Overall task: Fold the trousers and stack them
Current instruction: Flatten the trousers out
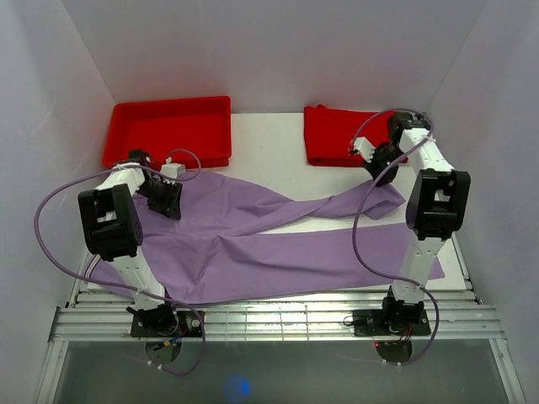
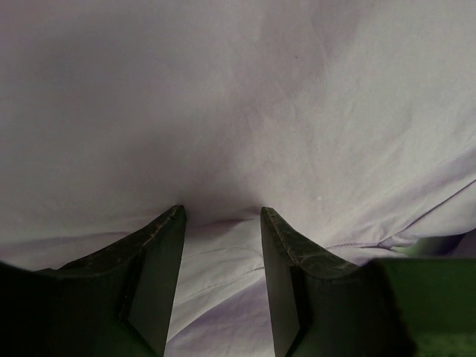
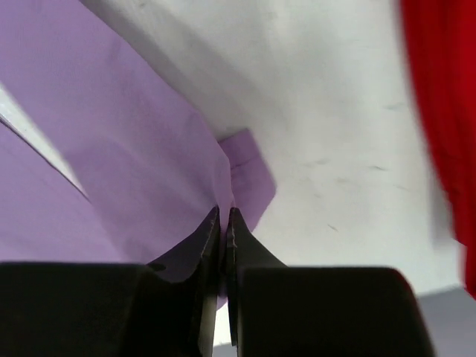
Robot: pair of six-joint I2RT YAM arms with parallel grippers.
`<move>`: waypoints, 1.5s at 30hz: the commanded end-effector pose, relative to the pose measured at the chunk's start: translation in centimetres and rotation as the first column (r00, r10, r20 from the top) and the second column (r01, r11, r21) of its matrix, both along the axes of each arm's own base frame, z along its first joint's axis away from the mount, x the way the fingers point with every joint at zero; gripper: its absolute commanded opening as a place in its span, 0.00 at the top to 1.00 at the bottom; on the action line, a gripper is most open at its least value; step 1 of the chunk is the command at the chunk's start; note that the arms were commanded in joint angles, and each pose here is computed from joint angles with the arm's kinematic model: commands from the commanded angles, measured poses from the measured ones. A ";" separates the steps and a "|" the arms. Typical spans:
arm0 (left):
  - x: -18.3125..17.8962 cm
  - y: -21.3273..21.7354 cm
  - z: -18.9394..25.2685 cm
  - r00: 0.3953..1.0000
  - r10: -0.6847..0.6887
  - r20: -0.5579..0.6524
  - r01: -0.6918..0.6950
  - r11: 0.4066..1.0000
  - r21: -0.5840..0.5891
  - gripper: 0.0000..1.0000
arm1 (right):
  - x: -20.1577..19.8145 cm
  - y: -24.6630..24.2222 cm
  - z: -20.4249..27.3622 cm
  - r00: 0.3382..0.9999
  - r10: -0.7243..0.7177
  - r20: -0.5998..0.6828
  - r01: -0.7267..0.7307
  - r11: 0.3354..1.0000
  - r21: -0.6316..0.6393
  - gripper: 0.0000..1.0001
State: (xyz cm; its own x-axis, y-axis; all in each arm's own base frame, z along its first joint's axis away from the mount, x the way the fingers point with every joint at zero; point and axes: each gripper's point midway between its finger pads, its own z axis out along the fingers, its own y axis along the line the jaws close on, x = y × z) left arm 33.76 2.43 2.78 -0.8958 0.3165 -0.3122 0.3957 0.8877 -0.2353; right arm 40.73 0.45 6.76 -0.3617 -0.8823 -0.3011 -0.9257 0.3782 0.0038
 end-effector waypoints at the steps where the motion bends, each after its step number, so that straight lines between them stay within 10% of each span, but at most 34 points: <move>1: 0.7 0.2 2.4 0.996 0.011 0.087 -0.012 1.000 0.015 0.44 | 3.8 -0.5 11.4 0.948 -0.055 0.315 0.036 0.997 0.064 0.92; 5: 0.6 0.1 2.5 0.996 0.019 0.087 -0.020 1.000 0.012 0.44 | 1.0 0.2 17.7 0.877 0.005 0.480 -0.050 0.995 0.081 0.92; 10: 0.4 0.2 2.6 0.996 0.018 0.090 -0.019 1.000 0.015 0.44 | -8.5 -1.8 9.9 0.869 0.277 0.411 -0.220 0.959 -0.180 0.89; 17: 0.8 0.2 2.8 0.996 0.014 0.092 -0.015 1.000 0.017 0.44 | -19.2 -4.5 1.8 0.890 0.406 0.209 -0.336 0.892 -0.303 0.16; 26: 1.1 0.0 3.1 0.995 0.009 0.096 -0.009 1.000 0.004 0.45 | -6.8 -5.8 14.3 0.957 -0.010 0.290 0.010 1.000 0.003 0.20; 32: 0.9 -0.2 2.8 0.996 0.006 0.093 -0.005 1.000 -0.006 0.45 | -4.4 -6.7 9.5 0.994 -0.069 0.088 0.067 0.998 0.021 0.29; 45: 0.4 -0.7 2.1 0.997 0.012 0.083 -0.009 0.999 -0.036 0.45 | 1.4 -7.2 0.4 0.945 -0.323 -0.053 0.323 0.946 0.001 0.12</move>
